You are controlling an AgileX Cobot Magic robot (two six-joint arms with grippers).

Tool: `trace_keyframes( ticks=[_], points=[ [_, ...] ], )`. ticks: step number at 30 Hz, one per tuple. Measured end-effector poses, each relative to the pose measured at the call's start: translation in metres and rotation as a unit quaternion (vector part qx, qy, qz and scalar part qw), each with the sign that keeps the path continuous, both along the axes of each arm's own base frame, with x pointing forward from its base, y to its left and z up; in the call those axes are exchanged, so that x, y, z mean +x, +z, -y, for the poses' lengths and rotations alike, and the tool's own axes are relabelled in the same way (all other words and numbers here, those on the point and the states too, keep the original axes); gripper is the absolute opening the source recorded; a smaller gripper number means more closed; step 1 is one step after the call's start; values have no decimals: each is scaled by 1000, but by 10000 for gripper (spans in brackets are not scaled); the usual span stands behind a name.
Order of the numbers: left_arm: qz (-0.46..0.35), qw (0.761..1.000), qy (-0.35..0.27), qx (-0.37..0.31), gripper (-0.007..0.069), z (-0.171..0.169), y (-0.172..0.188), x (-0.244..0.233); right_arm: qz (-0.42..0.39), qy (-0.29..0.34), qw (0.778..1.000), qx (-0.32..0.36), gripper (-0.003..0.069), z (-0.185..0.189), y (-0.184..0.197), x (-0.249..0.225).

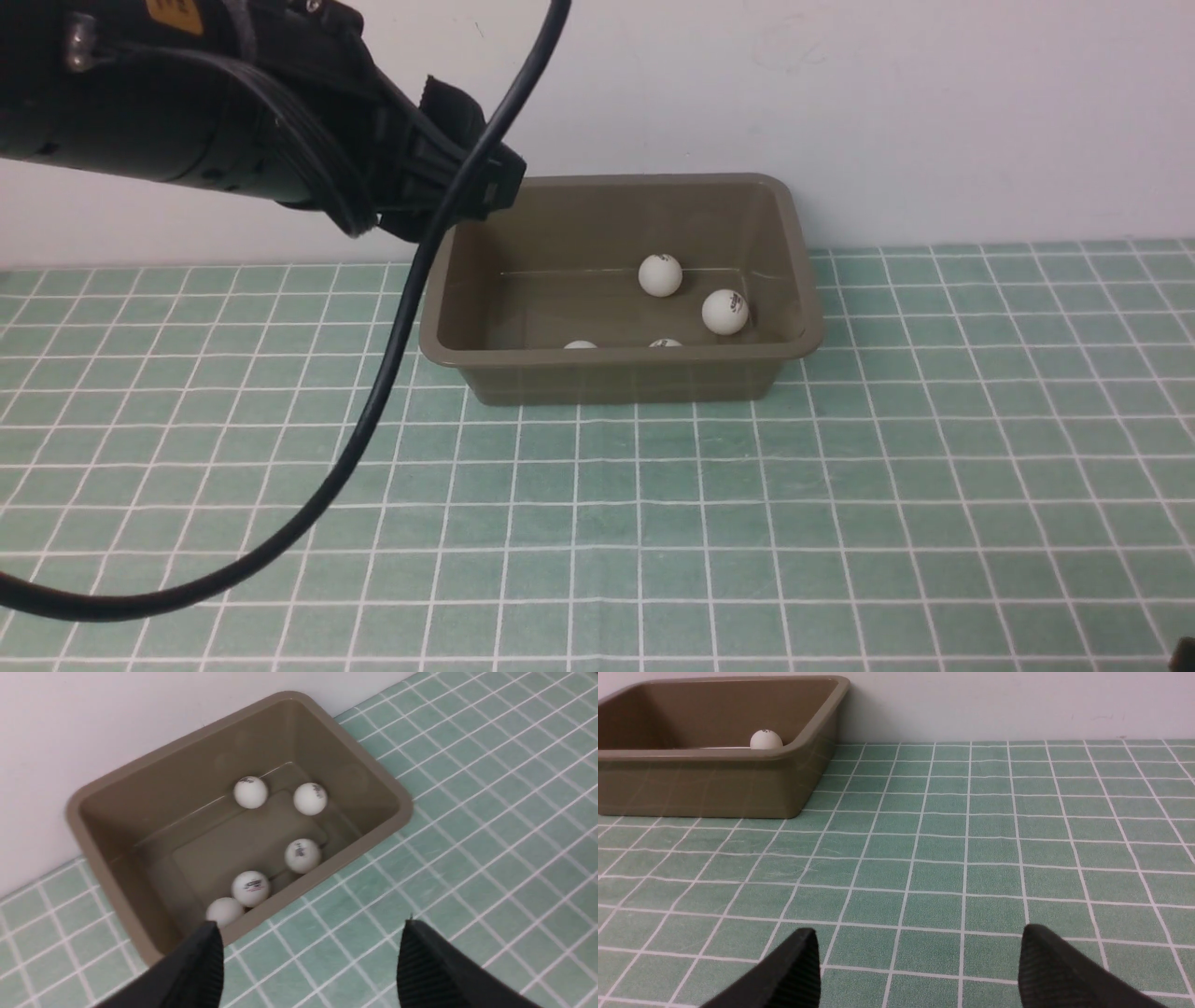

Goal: Put the table tennis balls in the box on the green coffee tablecloth.

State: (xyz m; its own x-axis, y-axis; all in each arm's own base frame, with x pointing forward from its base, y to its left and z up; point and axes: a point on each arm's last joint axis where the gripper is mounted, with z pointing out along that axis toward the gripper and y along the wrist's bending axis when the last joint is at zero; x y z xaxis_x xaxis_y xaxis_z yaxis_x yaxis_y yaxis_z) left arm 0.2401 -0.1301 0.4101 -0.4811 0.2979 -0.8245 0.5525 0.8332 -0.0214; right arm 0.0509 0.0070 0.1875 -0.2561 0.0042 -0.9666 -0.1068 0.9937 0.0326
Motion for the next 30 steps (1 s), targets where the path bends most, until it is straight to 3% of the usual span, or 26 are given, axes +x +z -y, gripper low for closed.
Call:
trace_keyframes(
  ticks=[6, 12, 16, 21, 30],
  points=[
    [10, 998, 54, 40, 447, -41, -13, -19, 0, 0, 1000, 0, 516, 0, 0, 0],
    [-15, 981, 188, 44, 447, -108, -53, -55, 0, 0, 1000, 0, 516, 0, 0, 0],
    [-8, 957, 288, 28, 447, -141, -88, -74, 0, 0, 1000, 0, 516, 0, 0, 0],
    [21, 940, 339, 19, 447, -153, -125, -93, 0, 0, 1000, 0, 516, 0, 0, 0],
    [74, 934, 349, 2, 447, -143, -186, -152, 0, 0, 1000, 0, 516, 0, 0, 0]
  ],
)
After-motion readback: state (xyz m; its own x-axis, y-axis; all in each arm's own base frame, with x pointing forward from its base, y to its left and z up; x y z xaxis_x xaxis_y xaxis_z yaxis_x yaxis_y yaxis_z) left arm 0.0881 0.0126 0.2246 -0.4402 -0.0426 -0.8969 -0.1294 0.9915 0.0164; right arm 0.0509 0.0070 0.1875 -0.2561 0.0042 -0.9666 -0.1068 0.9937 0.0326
